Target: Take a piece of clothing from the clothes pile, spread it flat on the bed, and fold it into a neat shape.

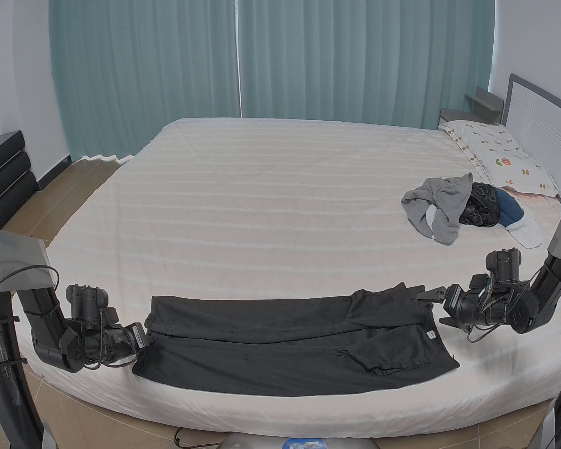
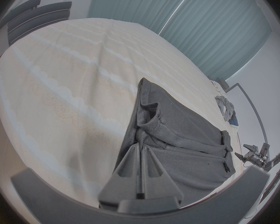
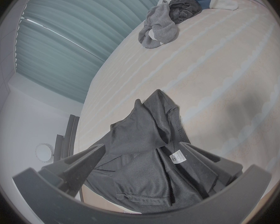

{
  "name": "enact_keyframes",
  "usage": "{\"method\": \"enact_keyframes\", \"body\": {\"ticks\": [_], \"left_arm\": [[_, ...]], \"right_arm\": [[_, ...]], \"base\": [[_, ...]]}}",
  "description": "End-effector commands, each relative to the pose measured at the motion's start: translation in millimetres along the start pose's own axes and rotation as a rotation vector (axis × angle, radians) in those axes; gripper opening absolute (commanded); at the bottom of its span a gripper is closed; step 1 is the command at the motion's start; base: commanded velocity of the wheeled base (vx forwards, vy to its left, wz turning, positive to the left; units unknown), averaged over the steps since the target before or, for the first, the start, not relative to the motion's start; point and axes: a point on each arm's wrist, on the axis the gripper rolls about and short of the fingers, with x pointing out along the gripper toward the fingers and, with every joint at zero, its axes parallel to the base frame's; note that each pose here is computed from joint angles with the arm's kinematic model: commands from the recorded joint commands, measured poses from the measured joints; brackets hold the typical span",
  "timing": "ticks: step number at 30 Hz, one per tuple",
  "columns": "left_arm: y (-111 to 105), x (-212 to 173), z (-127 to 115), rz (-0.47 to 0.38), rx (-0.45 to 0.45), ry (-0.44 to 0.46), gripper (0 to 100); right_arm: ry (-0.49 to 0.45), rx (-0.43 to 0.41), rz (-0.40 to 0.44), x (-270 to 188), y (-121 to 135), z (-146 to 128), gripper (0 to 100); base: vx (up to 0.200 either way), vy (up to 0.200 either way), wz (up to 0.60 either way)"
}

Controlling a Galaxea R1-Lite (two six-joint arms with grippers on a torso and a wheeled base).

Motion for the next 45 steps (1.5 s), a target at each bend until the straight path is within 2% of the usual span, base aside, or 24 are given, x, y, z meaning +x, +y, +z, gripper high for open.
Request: {"method": "enact_keyframes", "body": {"ticks": [1, 7, 13, 22, 23, 45], "left_arm": [[-0.8, 0.7, -1.2, -0.001, 0.002, 0.005, 0], [-2.4, 0.7, -1.9, -0.005, 0.005, 0.006, 0], [-4.2, 1.1, -3.4, -0.008, 0.008, 0.012, 0], [-3.9, 1.8, -3.6, -0.007, 0.008, 0.014, 0], [-3.9, 1.8, -3.6, -0.007, 0.008, 0.014, 0], [-9.7, 4.4, -4.5, -0.022, -0.001, 0.017, 0]], "right_arm": [[0.027, -0.009, -0.003, 3.7, -0.5, -6.5, 100], [0.070, -0.065, -0.025, 13.6, -8.7, -14.8, 100], [0.096, -0.073, -0.029, 19.7, -14.3, -18.3, 100], [0.144, -0.139, -0.039, 32.3, -25.1, -26.3, 100], [0.140, -0.144, -0.039, 33.1, -25.5, -25.3, 0], [0.089, -0.136, -0.048, 16.9, -28.6, -19.6, 0]], "base": [[0.000, 0.000, 0.00], [0.000, 0.000, 0.00], [0.000, 0.000, 0.00], [0.000, 0.000, 0.00], [0.000, 0.000, 0.00], [0.000, 0.000, 0.00]]}}
